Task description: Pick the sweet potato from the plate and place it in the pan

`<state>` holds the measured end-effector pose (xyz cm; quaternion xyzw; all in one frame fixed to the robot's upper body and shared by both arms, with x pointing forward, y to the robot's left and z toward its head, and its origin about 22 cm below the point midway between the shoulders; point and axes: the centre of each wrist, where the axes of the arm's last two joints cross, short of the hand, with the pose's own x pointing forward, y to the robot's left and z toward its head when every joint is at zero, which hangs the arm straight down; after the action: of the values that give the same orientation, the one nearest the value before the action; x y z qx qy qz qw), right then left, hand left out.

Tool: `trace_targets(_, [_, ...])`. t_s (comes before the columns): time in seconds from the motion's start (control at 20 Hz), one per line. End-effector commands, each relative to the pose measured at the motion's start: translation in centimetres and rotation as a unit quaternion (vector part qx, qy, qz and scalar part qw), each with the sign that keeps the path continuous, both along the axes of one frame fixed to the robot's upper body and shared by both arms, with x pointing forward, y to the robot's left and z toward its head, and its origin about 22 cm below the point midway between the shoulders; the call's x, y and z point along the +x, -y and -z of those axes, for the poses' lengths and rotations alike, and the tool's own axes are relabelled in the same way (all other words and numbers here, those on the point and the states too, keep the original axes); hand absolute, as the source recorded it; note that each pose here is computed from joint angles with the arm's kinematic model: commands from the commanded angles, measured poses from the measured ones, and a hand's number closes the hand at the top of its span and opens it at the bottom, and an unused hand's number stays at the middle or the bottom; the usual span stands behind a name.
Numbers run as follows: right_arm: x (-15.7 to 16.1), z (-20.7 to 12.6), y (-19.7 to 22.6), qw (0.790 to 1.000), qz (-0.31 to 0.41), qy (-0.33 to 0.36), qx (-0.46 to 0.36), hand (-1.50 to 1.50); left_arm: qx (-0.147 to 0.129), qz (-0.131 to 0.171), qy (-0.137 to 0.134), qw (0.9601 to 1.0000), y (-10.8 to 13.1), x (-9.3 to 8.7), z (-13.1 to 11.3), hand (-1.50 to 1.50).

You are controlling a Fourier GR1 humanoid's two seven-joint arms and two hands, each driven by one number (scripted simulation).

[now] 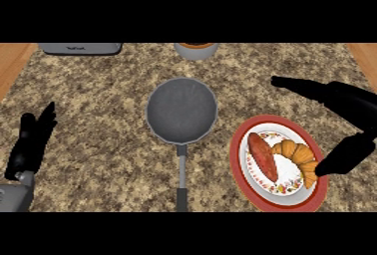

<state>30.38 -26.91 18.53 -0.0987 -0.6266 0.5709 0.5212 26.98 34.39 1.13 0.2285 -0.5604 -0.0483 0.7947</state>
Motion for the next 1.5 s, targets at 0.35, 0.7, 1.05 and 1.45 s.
trace_targets(0.35, [-1.6, 3.9, -6.7, 0.983, -0.014, -0.041, -0.176, -1.5, 0.0, -0.006, -0.001, 1.0, -0.9, -0.4, 0.5, 0.0])
trace_targets(0.7, [-2.3, 9.4, -5.4, 0.981, -0.014, -0.04, -0.191, -1.5, -0.008, 0.003, 0.005, 0.9999, -0.6, 0.4, 1.7, 0.0])
trace_targets(1.05, [-1.7, 8.2, -5.8, 0.971, 0.002, -0.035, -0.235, -1.5, 0.0, -0.003, 0.007, 1.0, 0.3, -0.4, -1.1, 0.0])
trace_targets(1.45, [-1.9, 9.1, -7.0, 0.975, -0.009, -0.041, -0.22, -1.5, 0.005, 0.002, -0.001, 1.0, 0.1, -0.6, -1.3, 0.0])
